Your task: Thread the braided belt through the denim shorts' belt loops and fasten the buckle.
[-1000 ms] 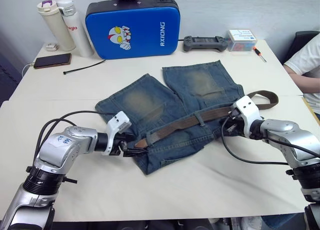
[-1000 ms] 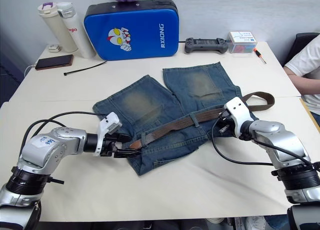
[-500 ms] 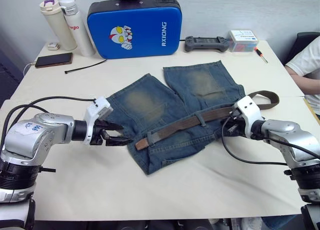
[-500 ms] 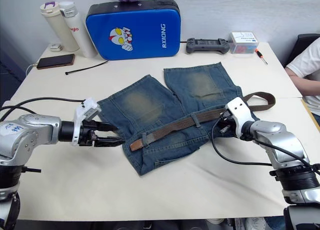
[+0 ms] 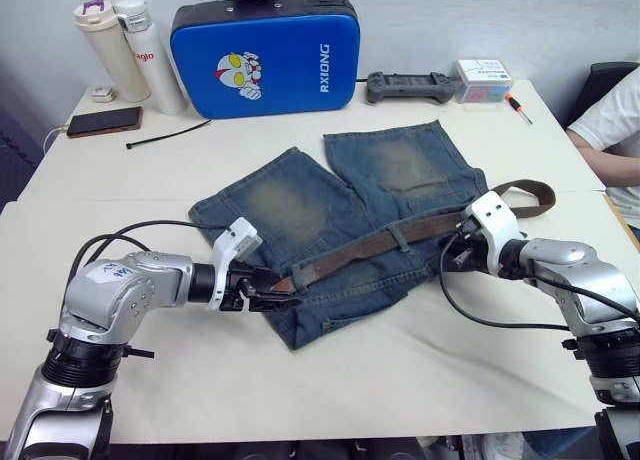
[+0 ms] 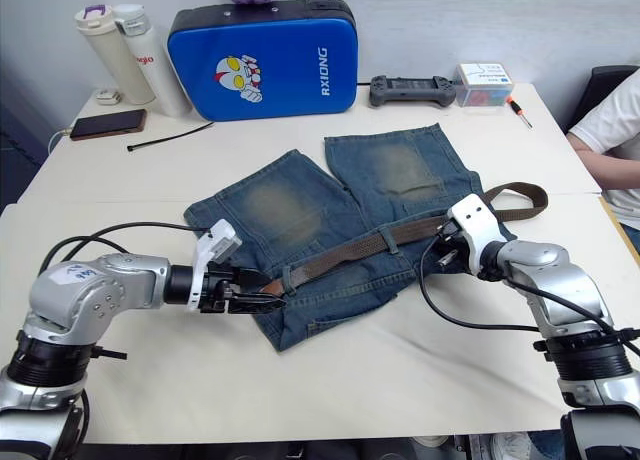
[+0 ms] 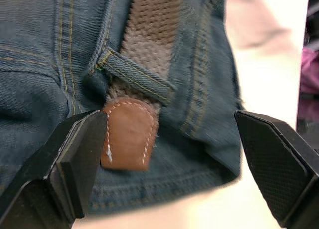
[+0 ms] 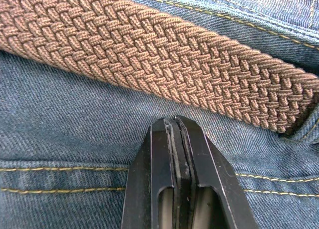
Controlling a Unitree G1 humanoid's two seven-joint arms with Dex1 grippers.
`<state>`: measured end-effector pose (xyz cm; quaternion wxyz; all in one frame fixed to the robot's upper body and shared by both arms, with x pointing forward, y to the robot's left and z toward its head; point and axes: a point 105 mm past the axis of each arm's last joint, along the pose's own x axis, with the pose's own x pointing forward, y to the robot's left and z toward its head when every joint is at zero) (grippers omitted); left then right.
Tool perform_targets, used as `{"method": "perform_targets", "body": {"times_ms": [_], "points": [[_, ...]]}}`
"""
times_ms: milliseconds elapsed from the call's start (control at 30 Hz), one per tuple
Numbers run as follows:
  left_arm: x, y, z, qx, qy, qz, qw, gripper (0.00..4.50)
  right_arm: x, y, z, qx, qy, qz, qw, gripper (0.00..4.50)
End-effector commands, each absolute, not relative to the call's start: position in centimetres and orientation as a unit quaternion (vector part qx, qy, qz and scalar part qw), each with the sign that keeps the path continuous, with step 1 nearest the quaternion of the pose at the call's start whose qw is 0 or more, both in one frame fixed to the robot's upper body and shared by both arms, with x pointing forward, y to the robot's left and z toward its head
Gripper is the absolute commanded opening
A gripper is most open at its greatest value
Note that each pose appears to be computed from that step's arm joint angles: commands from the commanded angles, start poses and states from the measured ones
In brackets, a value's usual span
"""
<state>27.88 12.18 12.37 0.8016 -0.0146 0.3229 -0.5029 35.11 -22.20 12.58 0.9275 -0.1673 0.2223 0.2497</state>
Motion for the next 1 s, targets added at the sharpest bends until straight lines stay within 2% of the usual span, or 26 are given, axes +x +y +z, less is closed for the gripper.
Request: {"method": "perform_targets", "body": {"times_ms": [33,200,367,600,733,800,900,933,1000], "points": [[27.9,11.9,12.2,-0.015,0.322,-0.506,0.800,4.50,34.9,-22.5,12.1,-0.169,0.233,0.244,0.926,0.07],[28.4,12.4,10.8,-0.030,0.338,-0.487,0.805,4.50,35.0,-22.6,12.3,-0.172,0.231,0.243,0.927,0.07],[29.6,13.4,10.8,-0.033,0.332,-0.459,0.824,4.50,35.0,-22.5,12.3,-0.172,0.230,0.243,0.926,0.07],[28.6,12.6,10.9,-0.056,0.337,-0.490,0.802,4.50,34.9,-22.6,12.2,-0.173,0.230,0.241,0.927,0.07],[28.4,12.6,10.9,-0.062,0.340,-0.492,0.799,3.37,34.9,-22.7,12.2,-0.175,0.229,0.239,0.927,0.00],[28.7,13.1,10.8,-0.063,0.341,-0.484,0.803,2.44,34.9,-22.8,12.2,-0.176,0.229,0.238,0.927,0.00],[29.0,13.7,11.0,-0.064,0.337,-0.476,0.810,1.34,35.0,-22.8,12.3,-0.177,0.228,0.237,0.928,0.00],[29.2,13.9,11.3,-0.067,0.333,-0.473,0.813,0.78,35.0,-22.7,12.3,-0.177,0.228,0.238,0.927,0.00],[29.5,14.4,11.9,-0.073,0.324,-0.468,0.819,0.03,35.1,-22.6,12.2,-0.177,0.228,0.239,0.927,0.00]]}}
